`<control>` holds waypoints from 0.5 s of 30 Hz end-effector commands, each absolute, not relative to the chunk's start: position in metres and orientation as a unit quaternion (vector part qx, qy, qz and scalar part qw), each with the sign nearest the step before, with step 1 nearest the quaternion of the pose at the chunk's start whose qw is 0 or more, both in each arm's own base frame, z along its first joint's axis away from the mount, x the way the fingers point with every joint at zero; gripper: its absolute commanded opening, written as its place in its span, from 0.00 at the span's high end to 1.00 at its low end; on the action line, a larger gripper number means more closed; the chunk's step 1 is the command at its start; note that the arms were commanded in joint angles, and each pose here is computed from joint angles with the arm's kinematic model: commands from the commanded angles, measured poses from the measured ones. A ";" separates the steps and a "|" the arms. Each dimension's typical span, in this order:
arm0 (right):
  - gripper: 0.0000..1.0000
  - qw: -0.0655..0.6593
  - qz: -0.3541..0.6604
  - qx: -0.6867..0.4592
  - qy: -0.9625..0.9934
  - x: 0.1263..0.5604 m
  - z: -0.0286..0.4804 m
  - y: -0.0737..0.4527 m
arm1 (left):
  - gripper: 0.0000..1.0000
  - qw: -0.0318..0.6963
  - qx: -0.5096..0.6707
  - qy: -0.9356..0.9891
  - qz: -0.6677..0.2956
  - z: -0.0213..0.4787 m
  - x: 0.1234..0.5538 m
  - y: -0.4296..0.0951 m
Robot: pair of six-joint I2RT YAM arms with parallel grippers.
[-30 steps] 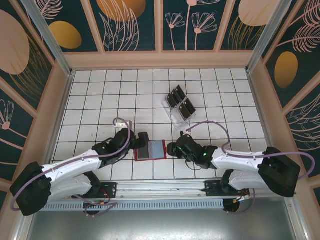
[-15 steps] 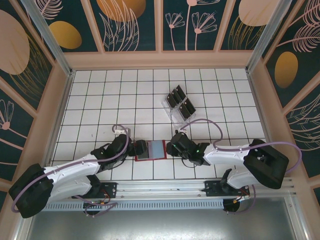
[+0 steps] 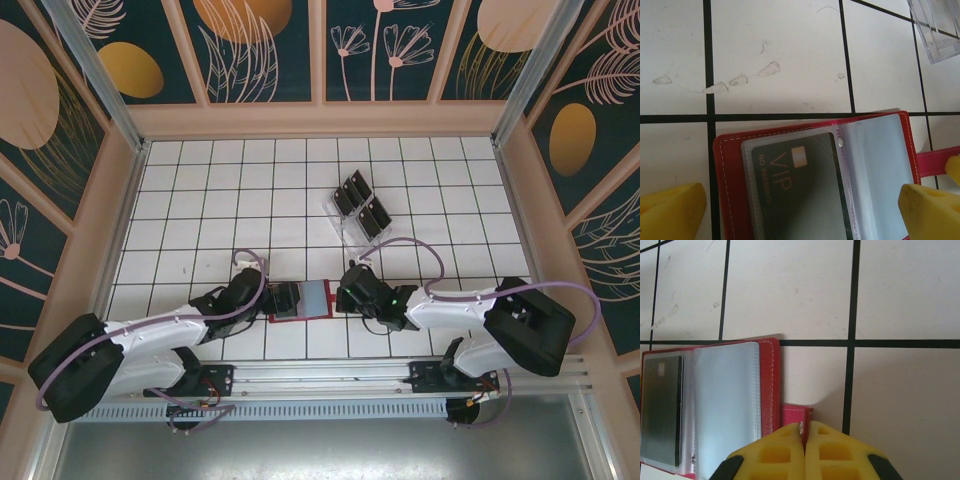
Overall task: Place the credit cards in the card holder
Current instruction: Close the card holder at the bottom-center of the table.
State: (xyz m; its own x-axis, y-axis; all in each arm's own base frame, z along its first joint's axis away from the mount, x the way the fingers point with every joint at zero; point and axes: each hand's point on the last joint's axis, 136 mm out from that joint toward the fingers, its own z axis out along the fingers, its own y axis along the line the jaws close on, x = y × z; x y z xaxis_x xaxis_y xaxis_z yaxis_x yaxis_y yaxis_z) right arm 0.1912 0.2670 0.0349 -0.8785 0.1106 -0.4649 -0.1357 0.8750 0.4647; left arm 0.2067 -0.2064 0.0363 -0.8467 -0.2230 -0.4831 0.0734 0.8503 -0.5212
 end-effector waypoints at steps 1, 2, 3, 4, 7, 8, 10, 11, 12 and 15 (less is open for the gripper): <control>0.97 0.256 0.270 -0.009 0.928 0.196 0.047 0.279 | 0.01 0.274 -0.037 0.916 -0.291 0.040 0.210 -0.215; 0.98 0.255 0.273 -0.009 0.928 0.195 0.047 0.281 | 0.01 0.271 -0.037 0.917 -0.291 0.039 0.210 -0.216; 0.98 0.255 0.275 -0.010 0.927 0.195 0.048 0.282 | 0.01 0.270 -0.036 0.917 -0.292 0.038 0.210 -0.217; 0.98 0.254 0.276 -0.010 0.927 0.194 0.048 0.282 | 0.02 0.269 -0.037 0.917 -0.293 0.038 0.210 -0.217; 1.00 0.251 0.283 -0.010 0.926 0.193 0.048 0.284 | 0.02 0.267 -0.036 0.916 -0.296 0.039 0.210 -0.219; 1.00 0.251 0.284 -0.010 0.925 0.192 0.047 0.285 | 0.02 0.267 -0.034 0.916 -0.298 0.040 0.211 -0.221; 1.00 0.249 0.288 -0.008 0.925 0.191 0.046 0.285 | 0.02 0.267 -0.032 0.915 -0.302 0.042 0.211 -0.223; 1.00 0.248 0.289 -0.007 0.925 0.191 0.045 0.285 | 0.02 0.268 -0.033 0.913 -0.304 0.045 0.212 -0.224; 1.00 0.247 0.290 -0.008 0.925 0.190 0.044 0.285 | 0.01 0.268 -0.033 0.913 -0.306 0.046 0.212 -0.225; 1.00 0.244 0.293 -0.006 0.925 0.189 0.041 0.286 | 0.02 0.271 -0.033 0.909 -0.313 0.052 0.213 -0.227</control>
